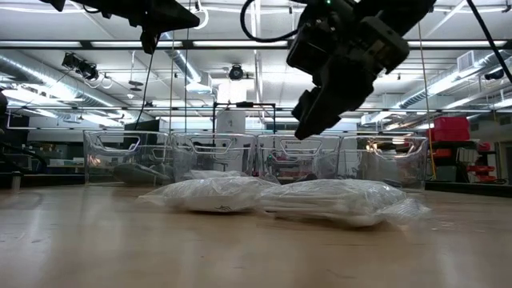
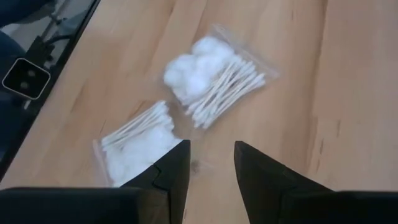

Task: Pick & Place Travel size toiletries
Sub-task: Put the white vanity pack into the middle left transparent bin

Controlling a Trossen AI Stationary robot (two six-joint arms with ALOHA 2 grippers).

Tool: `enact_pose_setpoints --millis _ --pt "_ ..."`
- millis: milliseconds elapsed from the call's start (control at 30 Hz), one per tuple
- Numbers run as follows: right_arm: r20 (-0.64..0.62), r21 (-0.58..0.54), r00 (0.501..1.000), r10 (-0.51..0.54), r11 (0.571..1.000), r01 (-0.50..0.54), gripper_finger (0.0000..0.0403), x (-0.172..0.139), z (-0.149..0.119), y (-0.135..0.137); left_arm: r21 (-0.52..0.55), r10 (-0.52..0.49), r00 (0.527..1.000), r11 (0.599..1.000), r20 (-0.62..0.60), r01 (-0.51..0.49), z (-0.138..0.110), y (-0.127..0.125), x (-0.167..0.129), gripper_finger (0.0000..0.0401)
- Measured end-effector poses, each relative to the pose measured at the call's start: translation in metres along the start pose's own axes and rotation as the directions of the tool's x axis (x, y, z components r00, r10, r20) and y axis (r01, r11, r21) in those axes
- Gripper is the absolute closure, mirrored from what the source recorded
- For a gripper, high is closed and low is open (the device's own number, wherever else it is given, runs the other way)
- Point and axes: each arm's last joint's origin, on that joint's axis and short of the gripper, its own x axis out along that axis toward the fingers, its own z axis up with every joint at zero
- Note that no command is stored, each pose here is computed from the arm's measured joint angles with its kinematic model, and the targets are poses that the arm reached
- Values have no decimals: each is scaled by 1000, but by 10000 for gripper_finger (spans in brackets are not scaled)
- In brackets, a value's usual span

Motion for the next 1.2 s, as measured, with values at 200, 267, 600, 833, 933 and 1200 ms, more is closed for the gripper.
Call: enact_pose_setpoints --millis 200,267,600,833,933,1200 --pt "56 21 996 64 998 -65 273 9 -11 0 0 1 1000 1000 -1 -1 0 0 0 385" --pt "60 52 995 77 995 -80 274 12 -16 -1 0 1 1000 1000 -2 -1 0 0 0 384" --pt "75 76 993 96 992 -102 250 26 -23 -7 4 5 1000 1000 -14 -5 -2 0 0 392" --pt "54 54 991 126 990 -129 234 35 -29 -10 3 8 1000 1000 -24 -8 -2 1 0 385" --pt "56 0 990 126 992 -126 234 35 -28 -10 4 8 1000 1000 -26 -8 -3 1 0 389" --pt "56 -206 991 122 973 -108 243 35 -28 -10 -2 8 1000 1000 -27 -8 -3 1 0 390"
